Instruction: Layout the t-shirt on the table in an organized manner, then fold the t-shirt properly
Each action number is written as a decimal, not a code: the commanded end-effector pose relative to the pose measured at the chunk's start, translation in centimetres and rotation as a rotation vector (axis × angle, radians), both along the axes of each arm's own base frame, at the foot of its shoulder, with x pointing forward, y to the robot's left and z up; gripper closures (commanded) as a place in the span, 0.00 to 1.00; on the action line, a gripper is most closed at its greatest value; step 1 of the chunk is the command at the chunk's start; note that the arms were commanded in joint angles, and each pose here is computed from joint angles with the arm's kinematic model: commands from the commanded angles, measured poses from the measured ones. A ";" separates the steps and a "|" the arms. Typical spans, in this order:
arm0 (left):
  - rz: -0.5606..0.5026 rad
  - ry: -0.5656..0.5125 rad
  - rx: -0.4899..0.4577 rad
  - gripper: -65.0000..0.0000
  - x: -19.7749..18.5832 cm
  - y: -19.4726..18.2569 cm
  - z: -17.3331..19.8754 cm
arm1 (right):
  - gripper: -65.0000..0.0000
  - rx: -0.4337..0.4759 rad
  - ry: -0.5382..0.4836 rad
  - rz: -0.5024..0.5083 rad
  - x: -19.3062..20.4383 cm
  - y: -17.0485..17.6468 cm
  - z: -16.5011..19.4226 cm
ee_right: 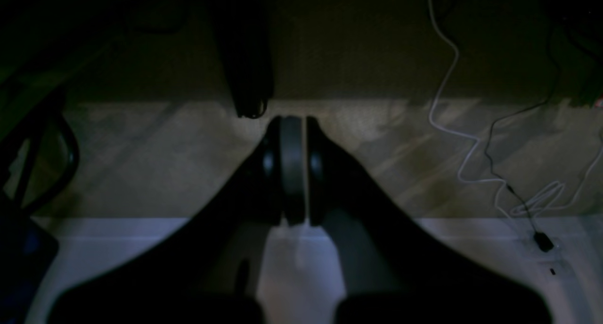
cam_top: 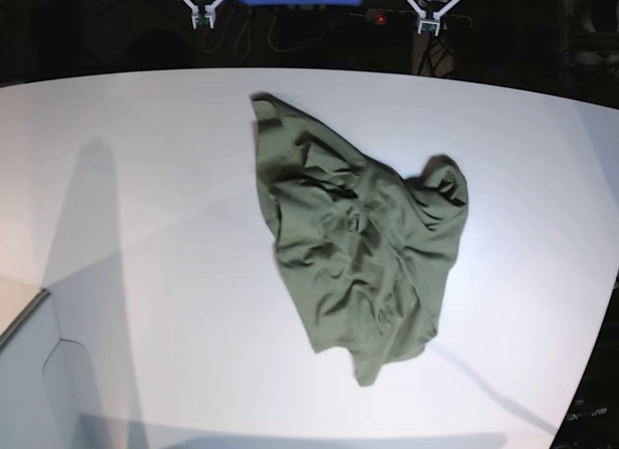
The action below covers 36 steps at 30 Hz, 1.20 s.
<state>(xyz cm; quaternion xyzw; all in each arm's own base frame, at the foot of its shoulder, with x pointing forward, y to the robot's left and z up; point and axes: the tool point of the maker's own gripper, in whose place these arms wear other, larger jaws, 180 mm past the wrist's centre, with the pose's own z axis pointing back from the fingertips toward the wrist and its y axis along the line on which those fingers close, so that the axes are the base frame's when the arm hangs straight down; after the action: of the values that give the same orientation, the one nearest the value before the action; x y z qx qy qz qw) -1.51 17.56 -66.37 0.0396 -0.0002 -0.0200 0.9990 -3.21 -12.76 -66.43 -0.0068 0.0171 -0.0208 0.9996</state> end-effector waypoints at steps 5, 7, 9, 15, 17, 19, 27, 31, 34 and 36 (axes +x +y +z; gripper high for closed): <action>0.000 0.020 0.003 1.00 -1.3 0.3 0.1 | 1.00 0.012 0.018 0.001 -1.3 0.1 0.1; -0.005 -0.009 0.004 1.00 -0.9 0.4 0.1 | 1.00 0.012 0.010 0.001 -1.2 0.1 0.1; -0.015 -0.045 0.007 1.00 -1.1 0.9 0.4 | 1.00 0.011 0.004 0.001 -0.9 0.1 0.1; -0.049 -0.189 -0.016 1.00 -0.9 0.1 2.6 | 1.00 0.000 0.015 0.003 -2.0 -0.6 0.2; -0.057 -0.219 -0.012 1.00 -0.5 0.5 3.2 | 1.00 -0.001 0.013 0.003 -1.9 -0.7 0.2; -0.059 -0.233 -0.014 1.00 0.0 0.4 3.4 | 1.00 -0.001 0.012 0.003 -1.9 -0.7 0.2; -0.060 -0.265 -0.014 1.00 1.3 0.4 3.6 | 1.00 -0.001 0.015 0.003 -2.3 -0.7 0.2; -0.069 -0.303 -0.021 1.00 1.6 0.2 4.5 | 1.00 -0.007 -0.059 0.009 -1.3 -1.0 0.7; -0.090 -0.358 -0.015 1.00 2.8 0.8 5.8 | 1.00 -0.014 -0.141 0.014 -0.3 -1.3 1.7; -0.099 -0.386 -0.019 1.00 3.2 0.7 6.7 | 1.00 -0.018 -0.196 0.018 0.2 -1.4 2.7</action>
<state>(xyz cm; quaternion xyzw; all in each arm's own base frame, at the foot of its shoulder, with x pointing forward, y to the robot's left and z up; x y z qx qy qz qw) 2.23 18.24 -59.84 0.0353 -0.1926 -0.0591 0.9789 -2.53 -14.19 -63.74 -0.0184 -0.0831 -0.0135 0.9963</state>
